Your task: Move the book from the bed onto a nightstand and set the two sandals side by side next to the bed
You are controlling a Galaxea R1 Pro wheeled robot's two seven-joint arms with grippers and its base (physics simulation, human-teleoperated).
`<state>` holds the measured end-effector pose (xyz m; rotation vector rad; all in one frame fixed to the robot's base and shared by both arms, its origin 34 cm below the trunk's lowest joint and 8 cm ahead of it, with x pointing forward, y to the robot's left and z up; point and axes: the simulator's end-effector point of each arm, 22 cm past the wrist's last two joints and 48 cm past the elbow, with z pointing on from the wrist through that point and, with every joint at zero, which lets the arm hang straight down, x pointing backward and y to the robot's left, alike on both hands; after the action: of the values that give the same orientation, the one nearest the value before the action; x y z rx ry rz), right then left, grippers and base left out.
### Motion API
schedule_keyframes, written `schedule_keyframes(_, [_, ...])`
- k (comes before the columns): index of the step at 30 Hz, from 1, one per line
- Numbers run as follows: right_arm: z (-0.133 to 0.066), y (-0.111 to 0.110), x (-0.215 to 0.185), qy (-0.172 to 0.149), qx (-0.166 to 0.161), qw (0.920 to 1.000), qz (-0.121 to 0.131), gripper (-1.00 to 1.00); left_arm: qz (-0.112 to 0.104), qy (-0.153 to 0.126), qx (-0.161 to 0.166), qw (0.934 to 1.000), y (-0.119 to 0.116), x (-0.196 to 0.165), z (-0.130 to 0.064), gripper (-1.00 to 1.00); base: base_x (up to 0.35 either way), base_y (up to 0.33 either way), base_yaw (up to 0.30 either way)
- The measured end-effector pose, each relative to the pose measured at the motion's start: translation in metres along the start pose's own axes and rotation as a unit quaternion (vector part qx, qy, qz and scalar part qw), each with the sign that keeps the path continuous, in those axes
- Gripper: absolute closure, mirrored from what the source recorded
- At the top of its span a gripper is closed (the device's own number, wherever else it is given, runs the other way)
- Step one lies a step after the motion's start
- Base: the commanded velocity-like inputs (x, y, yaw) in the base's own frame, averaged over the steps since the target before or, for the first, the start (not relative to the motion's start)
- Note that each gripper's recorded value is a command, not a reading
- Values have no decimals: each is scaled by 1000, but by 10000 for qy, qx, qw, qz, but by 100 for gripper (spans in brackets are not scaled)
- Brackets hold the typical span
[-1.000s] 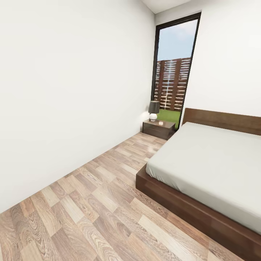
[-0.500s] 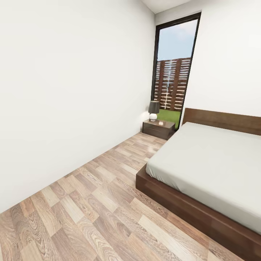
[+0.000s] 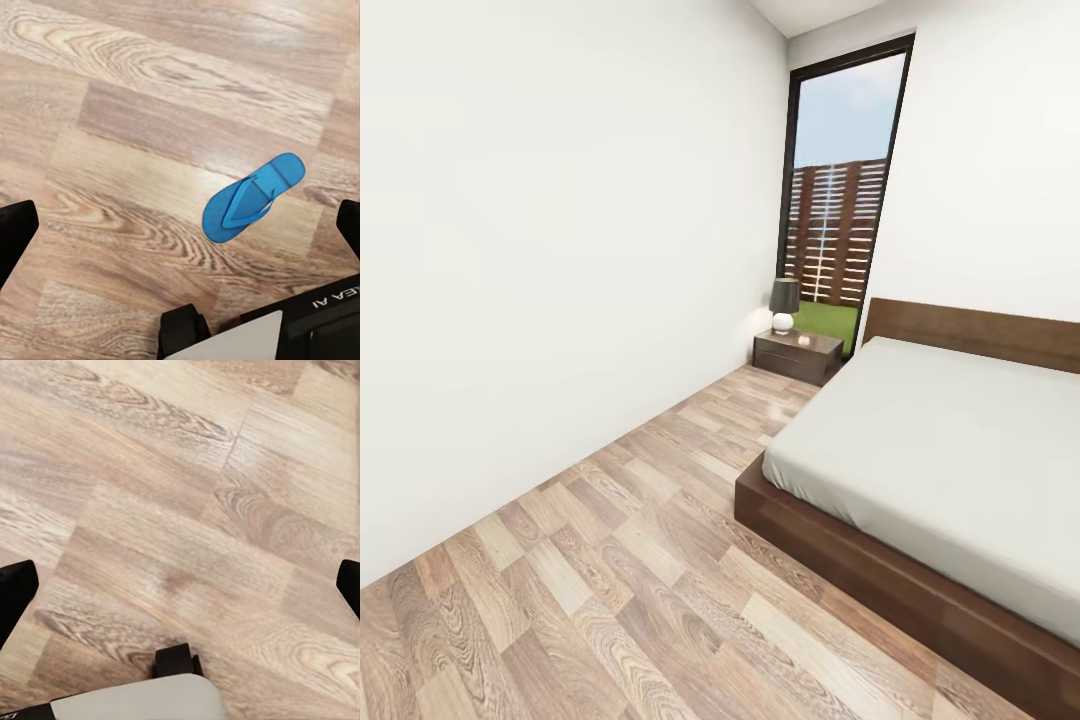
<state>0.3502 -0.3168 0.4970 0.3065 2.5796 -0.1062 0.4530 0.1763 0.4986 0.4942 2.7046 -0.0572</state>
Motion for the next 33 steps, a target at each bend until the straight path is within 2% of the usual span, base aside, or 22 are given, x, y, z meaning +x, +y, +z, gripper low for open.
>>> schedule_keyframes(9, [0, -1, 0, -4, 7, 10000, 3, -100, -4, -233, -3, 9997, 1, -10, 0, -100, 0, -46, 0])
schedule_keyframes(33, [0, -1, -1, -7, 8, 10000, -6, -100, -7, -299, -3, 9996, 0, -13, 0, -100, 0, -76, 0])
